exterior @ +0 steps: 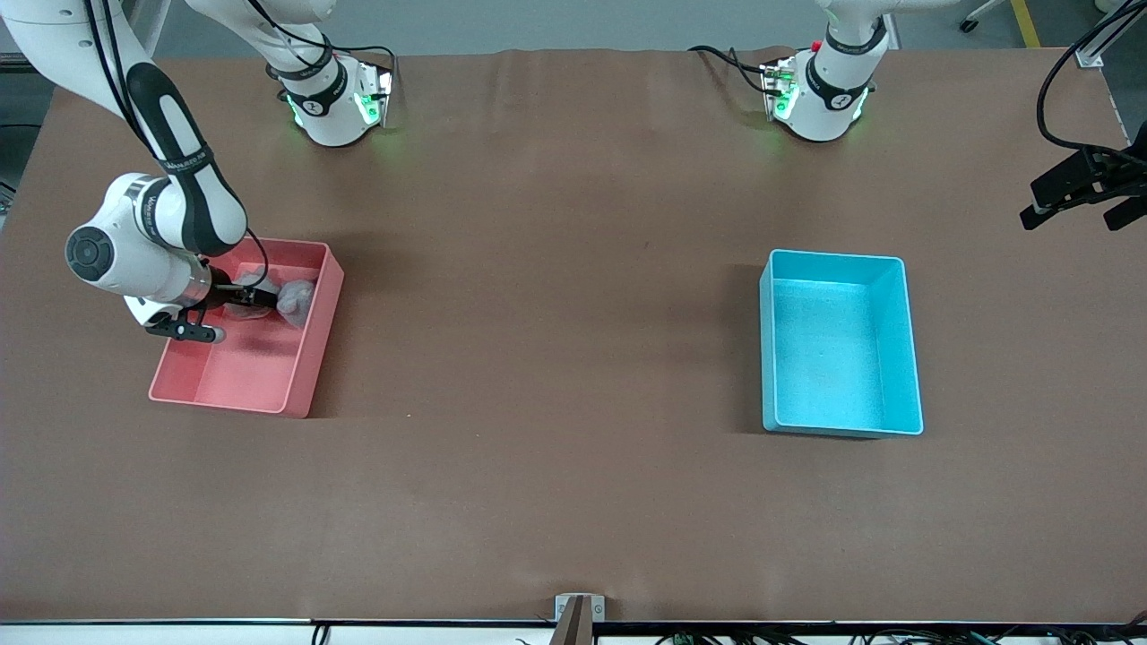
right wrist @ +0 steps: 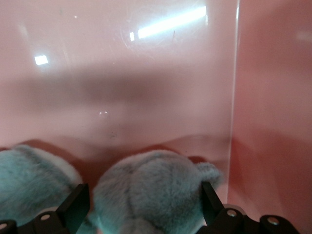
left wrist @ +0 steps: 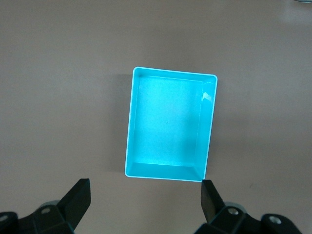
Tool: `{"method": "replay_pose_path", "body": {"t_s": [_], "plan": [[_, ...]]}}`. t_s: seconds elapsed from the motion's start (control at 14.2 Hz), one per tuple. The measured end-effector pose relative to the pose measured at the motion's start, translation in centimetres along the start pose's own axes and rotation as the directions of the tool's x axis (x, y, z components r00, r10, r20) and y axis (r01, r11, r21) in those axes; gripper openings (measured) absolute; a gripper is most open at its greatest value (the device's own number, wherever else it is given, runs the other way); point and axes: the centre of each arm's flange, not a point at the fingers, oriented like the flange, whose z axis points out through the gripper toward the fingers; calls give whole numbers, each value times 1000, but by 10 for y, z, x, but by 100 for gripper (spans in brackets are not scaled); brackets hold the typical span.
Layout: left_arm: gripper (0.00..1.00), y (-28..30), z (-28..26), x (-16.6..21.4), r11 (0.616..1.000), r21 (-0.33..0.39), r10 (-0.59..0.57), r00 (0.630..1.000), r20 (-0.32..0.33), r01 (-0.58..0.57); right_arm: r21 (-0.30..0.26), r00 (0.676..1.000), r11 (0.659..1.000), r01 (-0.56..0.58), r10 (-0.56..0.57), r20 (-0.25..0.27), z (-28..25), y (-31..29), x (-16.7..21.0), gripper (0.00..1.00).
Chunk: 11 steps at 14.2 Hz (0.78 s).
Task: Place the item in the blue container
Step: 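Close the right gripper on the first grey plush toy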
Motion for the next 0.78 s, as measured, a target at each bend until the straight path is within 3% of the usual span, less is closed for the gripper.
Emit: {"method": "replay_pose_path", "body": {"t_s": [0.78], "plan": [[100,0,0,0,1000,0,0,1000,0,0,-2,999,1000,-2,3,33,17,0,-2,100]]}}
